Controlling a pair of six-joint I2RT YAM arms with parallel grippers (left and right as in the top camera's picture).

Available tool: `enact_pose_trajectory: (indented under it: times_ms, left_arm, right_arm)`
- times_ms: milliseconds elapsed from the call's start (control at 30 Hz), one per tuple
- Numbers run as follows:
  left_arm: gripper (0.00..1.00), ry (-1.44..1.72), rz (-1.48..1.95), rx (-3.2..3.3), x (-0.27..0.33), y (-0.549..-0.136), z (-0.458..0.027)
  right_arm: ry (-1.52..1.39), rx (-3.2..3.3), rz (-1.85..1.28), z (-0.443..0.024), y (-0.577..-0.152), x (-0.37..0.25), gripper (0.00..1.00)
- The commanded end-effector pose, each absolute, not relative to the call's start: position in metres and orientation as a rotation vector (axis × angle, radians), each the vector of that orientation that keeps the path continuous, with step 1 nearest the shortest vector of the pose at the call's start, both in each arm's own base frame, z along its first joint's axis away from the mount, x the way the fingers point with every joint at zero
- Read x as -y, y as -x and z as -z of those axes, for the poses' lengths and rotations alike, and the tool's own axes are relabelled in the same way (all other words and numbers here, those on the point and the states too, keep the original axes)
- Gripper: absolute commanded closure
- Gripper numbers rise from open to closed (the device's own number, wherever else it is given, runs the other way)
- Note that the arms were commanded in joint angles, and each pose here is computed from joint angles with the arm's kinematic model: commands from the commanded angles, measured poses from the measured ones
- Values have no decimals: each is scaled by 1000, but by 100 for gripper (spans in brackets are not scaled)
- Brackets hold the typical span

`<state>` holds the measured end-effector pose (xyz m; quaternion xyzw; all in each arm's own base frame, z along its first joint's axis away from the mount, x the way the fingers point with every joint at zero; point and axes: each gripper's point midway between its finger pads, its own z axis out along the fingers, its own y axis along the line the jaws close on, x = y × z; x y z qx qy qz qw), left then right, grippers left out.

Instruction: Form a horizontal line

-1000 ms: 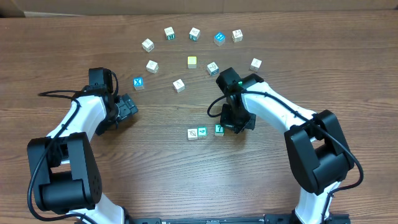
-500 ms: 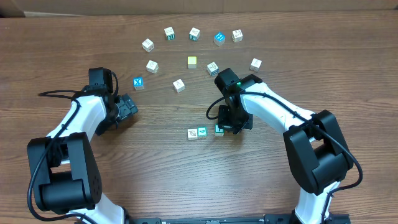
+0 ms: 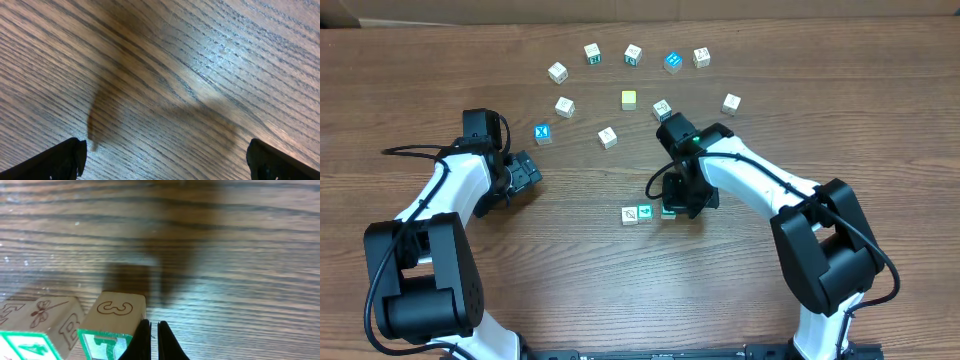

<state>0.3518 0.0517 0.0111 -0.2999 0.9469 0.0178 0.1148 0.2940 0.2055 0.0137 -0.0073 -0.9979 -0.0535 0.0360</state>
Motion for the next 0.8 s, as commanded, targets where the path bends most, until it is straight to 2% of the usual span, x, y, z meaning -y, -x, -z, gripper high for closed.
enact_pose_trajectory:
  times_ms: [0, 767]
  left_arm:
    - [1, 883, -66, -2788, -54, -349, -6]
    - [0, 883, -66, -2788, -54, -349, -6]
  right_arm:
    - [3, 3051, 168, -10, -291, -207, 96]
    - [-62, 3038, 255, -11, -291, -217, 96]
